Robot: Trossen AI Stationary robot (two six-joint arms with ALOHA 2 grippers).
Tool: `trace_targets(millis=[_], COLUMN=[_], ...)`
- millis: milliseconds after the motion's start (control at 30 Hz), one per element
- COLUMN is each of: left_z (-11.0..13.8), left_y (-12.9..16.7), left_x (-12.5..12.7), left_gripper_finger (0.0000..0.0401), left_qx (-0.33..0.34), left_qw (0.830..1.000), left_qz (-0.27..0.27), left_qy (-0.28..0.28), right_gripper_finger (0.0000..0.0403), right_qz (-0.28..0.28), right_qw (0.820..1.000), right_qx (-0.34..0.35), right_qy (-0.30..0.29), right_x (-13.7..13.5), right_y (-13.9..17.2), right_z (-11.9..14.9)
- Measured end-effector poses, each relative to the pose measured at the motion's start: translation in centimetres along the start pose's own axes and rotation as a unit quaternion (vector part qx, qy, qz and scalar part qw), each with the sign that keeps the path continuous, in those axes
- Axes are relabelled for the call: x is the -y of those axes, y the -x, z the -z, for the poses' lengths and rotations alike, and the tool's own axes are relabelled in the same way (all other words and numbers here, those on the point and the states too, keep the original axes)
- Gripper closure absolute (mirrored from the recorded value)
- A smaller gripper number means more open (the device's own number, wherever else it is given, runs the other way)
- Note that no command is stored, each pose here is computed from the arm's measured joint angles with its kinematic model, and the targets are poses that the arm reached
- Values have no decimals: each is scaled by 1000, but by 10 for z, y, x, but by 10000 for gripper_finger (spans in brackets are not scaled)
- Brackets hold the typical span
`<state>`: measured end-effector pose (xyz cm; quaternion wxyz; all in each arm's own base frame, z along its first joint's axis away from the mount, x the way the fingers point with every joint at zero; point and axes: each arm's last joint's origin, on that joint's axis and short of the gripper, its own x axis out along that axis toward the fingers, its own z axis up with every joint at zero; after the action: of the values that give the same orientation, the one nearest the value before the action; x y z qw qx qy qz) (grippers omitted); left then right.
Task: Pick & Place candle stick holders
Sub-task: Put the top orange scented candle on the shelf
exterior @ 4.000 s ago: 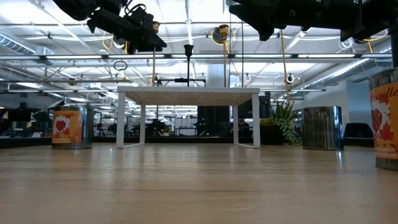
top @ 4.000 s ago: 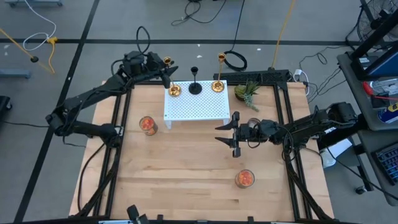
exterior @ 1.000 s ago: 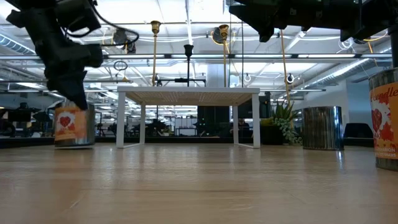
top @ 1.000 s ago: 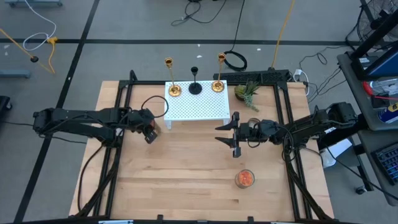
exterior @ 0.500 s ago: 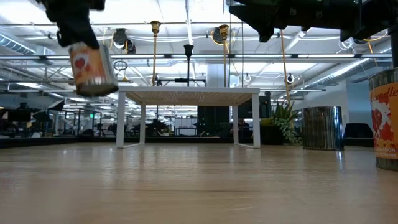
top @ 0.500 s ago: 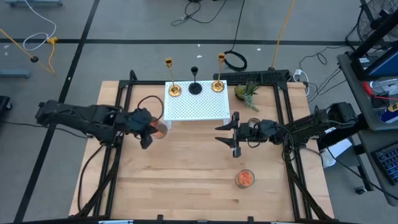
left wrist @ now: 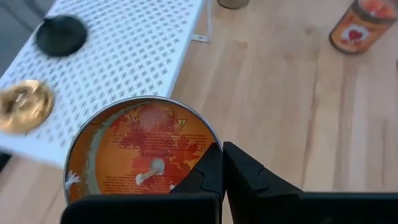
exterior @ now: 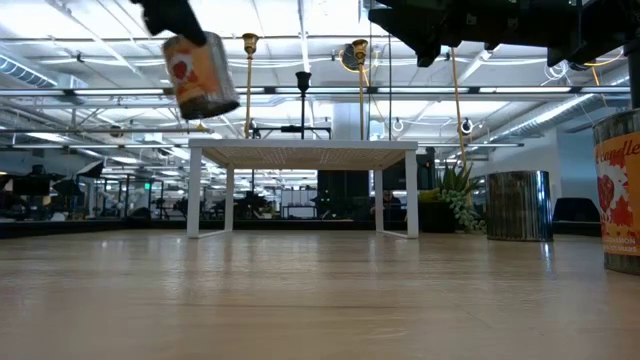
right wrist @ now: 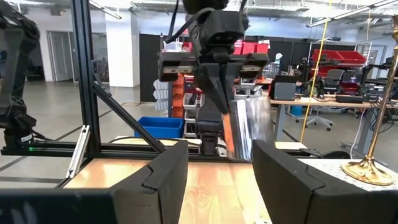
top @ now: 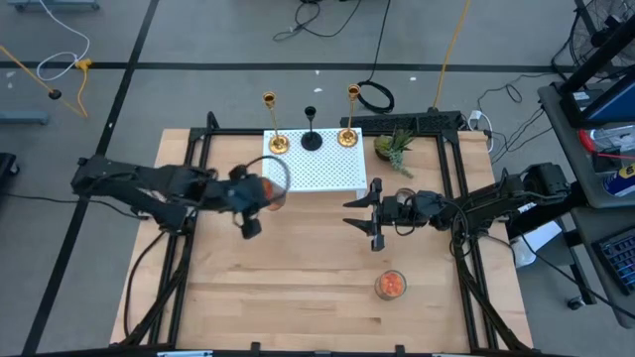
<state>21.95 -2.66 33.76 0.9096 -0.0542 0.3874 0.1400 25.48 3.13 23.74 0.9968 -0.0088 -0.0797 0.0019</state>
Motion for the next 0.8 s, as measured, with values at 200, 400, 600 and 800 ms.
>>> trace_targets(millis=[200,400,600,800], left_z=[-35,-54,-51,-53], left_y=[-19,-32,-54,-58], left_x=[-18,-49,-69,-78], left_gripper_finger=[396,392,397,373], left_qx=[-37,-62,-117,-109], left_qw=[999,998,993,993], left_qz=[-6,-8,-15,-27], left_qy=[-35,-16,21,30], right_gripper_finger=[229,229,229,229], right_qz=[-1,-1,-2,-2], right_qw=[1000,1000,1000,999], right_qx=[0,-2,-22,-31], right_qy=[-4,-15,-11,-10], right_x=[0,0,-1,-1], right_y=[0,0,0,0], right_z=[0,0,4,6])
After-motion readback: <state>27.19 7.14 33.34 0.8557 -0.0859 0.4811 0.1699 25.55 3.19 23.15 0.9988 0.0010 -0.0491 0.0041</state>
